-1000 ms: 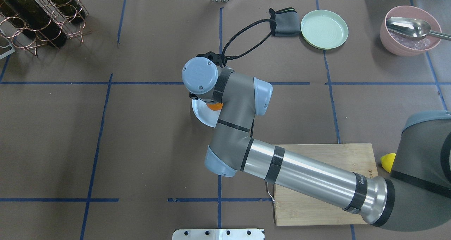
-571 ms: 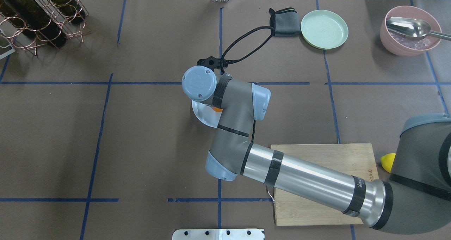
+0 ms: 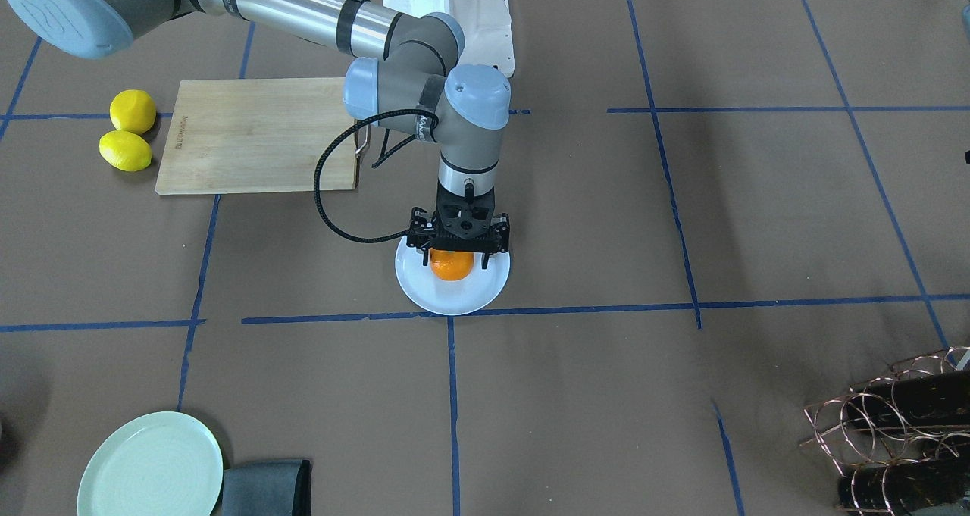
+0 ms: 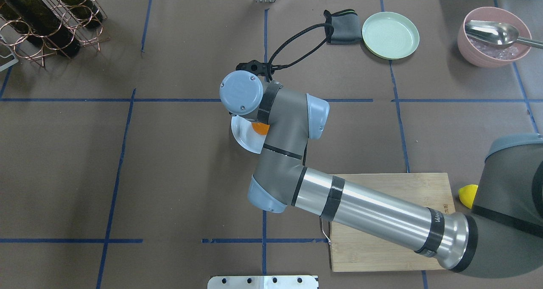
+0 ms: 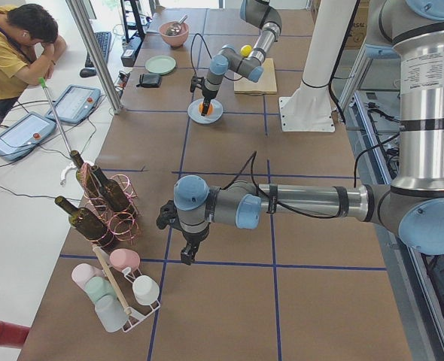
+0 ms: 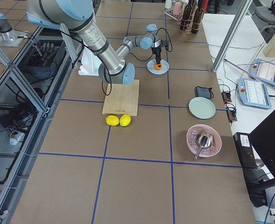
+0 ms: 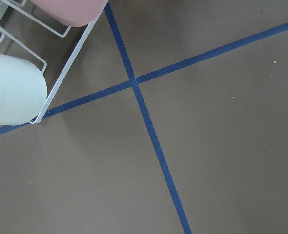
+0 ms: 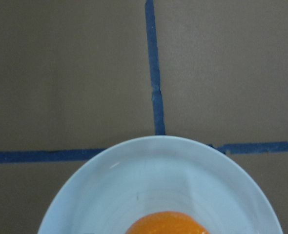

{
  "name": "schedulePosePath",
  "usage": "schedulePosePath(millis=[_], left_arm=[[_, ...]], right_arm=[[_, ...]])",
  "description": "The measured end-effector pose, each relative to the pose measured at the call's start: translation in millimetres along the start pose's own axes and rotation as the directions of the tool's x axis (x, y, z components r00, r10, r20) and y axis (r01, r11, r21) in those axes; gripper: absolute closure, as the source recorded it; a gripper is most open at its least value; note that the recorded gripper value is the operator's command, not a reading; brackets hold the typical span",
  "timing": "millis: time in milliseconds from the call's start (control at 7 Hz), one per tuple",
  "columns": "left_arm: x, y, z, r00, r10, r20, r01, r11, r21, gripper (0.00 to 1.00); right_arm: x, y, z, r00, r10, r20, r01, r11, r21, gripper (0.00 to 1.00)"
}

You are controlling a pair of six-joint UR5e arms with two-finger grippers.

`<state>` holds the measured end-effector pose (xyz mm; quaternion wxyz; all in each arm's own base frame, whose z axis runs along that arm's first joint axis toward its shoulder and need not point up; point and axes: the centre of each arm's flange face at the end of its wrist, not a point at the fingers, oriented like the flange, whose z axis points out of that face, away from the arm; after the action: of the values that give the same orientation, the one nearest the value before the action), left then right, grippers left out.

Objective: Pick orange to plate
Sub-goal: 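Lower the orange onto the plate, open the right gripper, and withdraw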

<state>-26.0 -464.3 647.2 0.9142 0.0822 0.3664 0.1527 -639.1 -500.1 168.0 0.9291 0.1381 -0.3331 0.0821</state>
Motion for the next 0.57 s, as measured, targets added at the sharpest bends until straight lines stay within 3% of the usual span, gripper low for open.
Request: schedulePosePath(millis=[286,571], left_arm=[[-2,5,2,1.0,-0.006,-0.002,0.006,1.0,-0.006,0.0],[-2,8,3,0.999,-0.029,-0.014,0.029,1.0,-0.012,0.0]], right_arm=[[69,-65,-40,0.998,-0.04,0.053,0.042,0.998,-0.05,0.0],[218,-121,-101,0.982,-0.173,0.075,0.18,0.979,-0.1,0.0]])
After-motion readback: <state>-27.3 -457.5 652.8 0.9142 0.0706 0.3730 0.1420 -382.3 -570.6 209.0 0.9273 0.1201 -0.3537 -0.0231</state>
